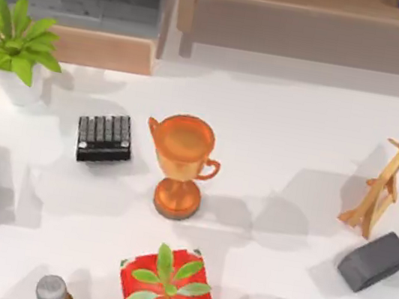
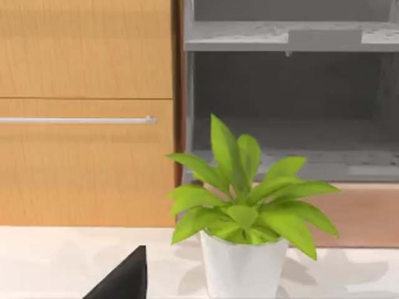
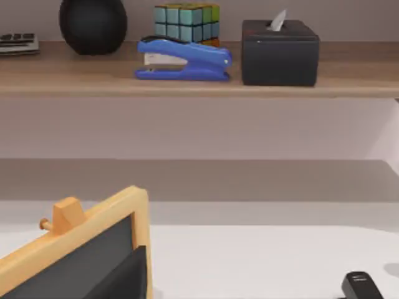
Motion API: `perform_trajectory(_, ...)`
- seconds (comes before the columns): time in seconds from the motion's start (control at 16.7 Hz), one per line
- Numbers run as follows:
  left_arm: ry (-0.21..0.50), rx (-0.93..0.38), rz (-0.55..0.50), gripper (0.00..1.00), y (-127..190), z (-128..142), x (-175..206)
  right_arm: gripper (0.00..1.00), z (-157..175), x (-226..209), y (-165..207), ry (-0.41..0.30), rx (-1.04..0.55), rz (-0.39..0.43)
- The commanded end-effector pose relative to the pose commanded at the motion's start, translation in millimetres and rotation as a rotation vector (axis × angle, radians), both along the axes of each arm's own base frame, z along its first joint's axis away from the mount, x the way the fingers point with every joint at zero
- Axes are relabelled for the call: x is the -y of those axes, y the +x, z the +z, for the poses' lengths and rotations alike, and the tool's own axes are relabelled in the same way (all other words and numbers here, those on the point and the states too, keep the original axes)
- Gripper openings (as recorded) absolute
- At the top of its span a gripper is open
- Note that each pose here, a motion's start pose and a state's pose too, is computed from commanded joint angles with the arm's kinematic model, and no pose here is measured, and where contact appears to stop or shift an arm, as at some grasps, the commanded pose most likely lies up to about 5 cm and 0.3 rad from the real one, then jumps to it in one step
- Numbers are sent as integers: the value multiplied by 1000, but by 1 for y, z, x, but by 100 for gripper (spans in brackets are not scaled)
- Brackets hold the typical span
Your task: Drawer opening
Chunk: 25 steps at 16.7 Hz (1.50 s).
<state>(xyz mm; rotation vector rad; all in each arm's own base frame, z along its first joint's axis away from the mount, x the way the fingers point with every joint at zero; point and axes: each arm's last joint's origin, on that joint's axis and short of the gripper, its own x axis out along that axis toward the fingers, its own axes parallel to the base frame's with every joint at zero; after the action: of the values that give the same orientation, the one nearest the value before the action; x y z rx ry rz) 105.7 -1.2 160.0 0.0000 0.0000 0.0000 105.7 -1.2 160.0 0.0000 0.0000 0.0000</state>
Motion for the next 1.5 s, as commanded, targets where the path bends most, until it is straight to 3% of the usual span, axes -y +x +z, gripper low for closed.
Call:
perform_trajectory(0.24, 0, 14, -1, 100, 0, 11, 3, 100, 0, 0, 0, 0, 0, 0)
perform_trajectory(0.48, -6, 31, -3, 100, 8, 53, 15, 100, 0, 0, 0, 0, 0, 0)
perform_trajectory(0.96, 2, -1, -4, 100, 59, 129, 74, 100, 0, 0, 0, 0, 0, 0)
perform_trajectory(1.2, 0, 0, 0, 100, 71, 143, 96, 100, 0, 0, 0, 0, 0, 0)
perform_trajectory(1.5, 1, -1, 1, 100, 71, 142, 96, 100, 0, 0, 0, 0, 0, 0)
